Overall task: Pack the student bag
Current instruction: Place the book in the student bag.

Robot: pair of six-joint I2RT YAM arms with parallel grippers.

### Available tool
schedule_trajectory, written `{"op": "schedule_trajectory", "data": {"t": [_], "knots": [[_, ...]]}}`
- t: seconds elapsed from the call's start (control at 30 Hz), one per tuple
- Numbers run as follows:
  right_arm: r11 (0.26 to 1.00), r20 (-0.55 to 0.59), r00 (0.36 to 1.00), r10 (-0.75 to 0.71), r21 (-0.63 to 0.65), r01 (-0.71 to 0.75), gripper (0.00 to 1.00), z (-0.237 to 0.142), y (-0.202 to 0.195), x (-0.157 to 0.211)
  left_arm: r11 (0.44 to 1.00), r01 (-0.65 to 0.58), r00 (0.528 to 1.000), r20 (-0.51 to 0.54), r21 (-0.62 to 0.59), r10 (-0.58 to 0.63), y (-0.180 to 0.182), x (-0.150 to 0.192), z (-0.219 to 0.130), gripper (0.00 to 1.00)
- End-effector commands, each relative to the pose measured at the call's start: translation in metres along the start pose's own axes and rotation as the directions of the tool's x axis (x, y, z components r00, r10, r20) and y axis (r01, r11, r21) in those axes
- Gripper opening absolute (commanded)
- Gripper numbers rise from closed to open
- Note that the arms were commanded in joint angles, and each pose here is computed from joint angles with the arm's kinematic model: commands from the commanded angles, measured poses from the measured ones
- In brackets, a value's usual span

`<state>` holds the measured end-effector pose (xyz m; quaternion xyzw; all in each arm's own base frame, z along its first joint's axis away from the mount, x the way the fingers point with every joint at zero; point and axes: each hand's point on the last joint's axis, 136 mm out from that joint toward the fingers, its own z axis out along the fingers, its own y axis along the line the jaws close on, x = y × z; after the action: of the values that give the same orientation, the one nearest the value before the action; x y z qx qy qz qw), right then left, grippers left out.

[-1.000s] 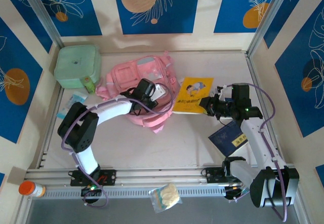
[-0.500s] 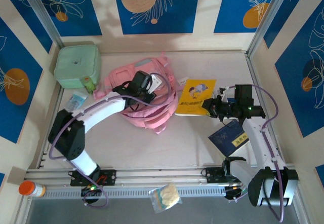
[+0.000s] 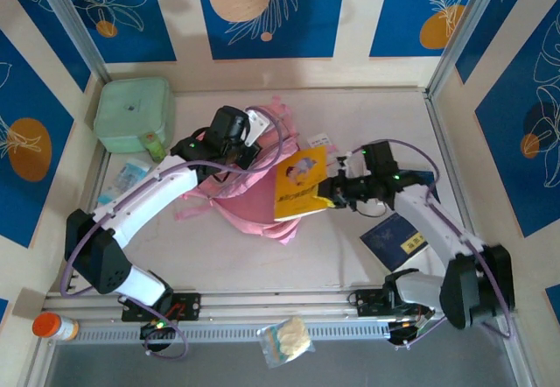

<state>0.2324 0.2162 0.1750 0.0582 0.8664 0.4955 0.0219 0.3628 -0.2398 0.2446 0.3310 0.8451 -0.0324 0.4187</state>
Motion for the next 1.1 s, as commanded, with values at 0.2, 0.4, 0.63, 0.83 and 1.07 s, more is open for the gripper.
{"op": "schedule_trajectory", "data": {"t": [0.2,0.4,0.63,0.83,1.07], "knots": [[0.968,0.021,0.970,-0.243,-0.056,0.244,0.00,0.078,0.045,-0.055,0.999,0.031,0.976,0.217,-0.014,-0.028,0.023,-0.068,-0.049,0.00],[0.958,0.046,0.959,-0.280,-0.049,0.282,0.00,0.125,0.039,-0.088,0.996,0.072,0.966,0.243,0.055,-0.083,0.025,-0.073,-0.048,0.00],[0.966,0.042,0.967,-0.250,0.073,0.246,0.30,0.163,0.004,-0.121,0.995,0.085,0.968,0.234,0.047,-0.094,0.031,-0.068,-0.043,0.00],[0.953,0.053,0.978,-0.202,0.238,0.185,0.53,0.139,-0.020,-0.111,0.994,0.102,0.967,0.229,0.046,-0.109,0.035,-0.064,-0.040,0.00],[0.928,0.041,0.997,-0.068,0.368,0.048,0.52,0.115,-0.048,-0.071,0.992,0.108,0.963,0.240,0.063,-0.120,0.034,-0.067,-0.042,0.00]]}}
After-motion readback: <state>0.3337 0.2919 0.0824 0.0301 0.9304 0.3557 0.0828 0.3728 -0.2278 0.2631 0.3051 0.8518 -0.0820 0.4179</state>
